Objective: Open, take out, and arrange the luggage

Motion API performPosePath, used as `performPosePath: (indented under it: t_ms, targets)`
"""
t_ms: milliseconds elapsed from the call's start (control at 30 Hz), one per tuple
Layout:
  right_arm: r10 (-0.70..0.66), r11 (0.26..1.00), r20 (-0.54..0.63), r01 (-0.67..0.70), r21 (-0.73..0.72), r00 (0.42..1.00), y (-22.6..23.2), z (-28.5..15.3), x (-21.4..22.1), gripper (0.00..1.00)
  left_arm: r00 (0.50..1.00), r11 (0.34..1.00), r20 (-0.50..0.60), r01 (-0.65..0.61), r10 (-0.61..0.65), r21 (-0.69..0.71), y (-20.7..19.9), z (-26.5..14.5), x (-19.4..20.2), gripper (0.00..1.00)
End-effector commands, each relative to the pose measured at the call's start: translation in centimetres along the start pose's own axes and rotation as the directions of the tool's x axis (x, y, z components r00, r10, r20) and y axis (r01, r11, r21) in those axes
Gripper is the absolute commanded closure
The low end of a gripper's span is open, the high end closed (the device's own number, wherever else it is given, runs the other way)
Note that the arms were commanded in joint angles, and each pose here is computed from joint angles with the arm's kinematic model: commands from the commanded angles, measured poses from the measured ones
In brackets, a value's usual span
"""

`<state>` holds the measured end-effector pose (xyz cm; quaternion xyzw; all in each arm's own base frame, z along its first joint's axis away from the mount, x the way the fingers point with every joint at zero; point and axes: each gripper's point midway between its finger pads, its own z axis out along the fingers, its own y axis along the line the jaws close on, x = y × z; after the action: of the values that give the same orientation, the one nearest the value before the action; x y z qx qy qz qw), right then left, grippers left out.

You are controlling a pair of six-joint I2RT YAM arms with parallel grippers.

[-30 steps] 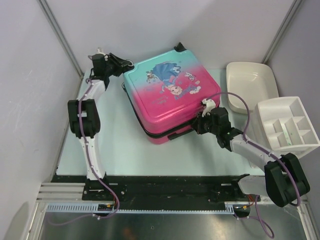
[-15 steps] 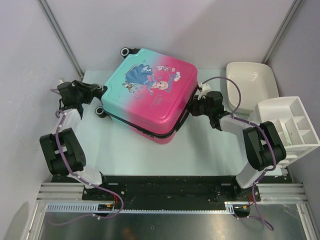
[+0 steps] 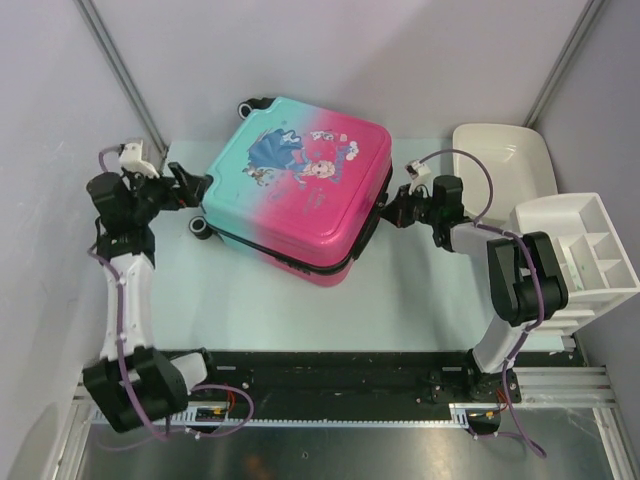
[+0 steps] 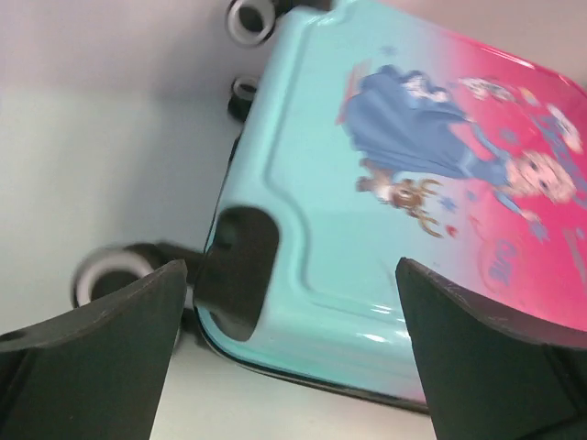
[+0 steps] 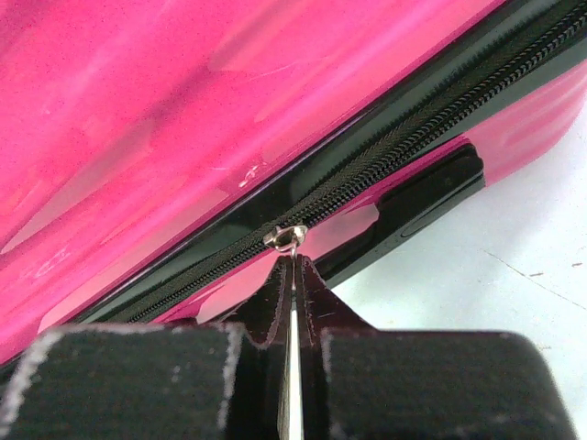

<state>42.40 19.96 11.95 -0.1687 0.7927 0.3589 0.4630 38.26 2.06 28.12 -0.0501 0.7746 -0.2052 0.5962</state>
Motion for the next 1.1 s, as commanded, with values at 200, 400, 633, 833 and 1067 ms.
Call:
performPosePath:
  t_ms: [200,400,633,833,1067]
  targets:
    - [0.052,0.975,0.072,-0.035,-0.219,0.996,3.9,-0.5,-4.2,1.0,0.36,0.262,0.237,-0.895,0.902,0.361,-11.1,-3.1,4.7,0.0]
    - [0.054,0.978,0.02,-0.049,-0.2,0.998,3.9,-0.4,-3.3,1.0,0.14,-0.086,0.473,-0.901,0.87,0.425,-16.5,-3.2,9.9,0.0]
    - [0.039,0.982,-0.04,-0.045,-0.183,0.998,4.2,-0.4,-2.0,1.0,0.048,-0.291,0.591,-0.837,0.805,0.463,-21.0,-2.0,14.4,0.01]
    - [0.028,0.978,-0.116,-0.051,-0.201,0.993,6.3,-1.1,-0.6,1.0,0.202,-0.125,0.449,-0.791,0.871,0.599,-21.8,1.4,16.1,0.21]
    - [0.014,0.97,-0.175,-0.056,-0.238,0.985,9.8,-3.3,1.9,1.0,0.389,0.156,0.279,-0.784,0.878,0.601,-21.9,4.7,15.4,0.43]
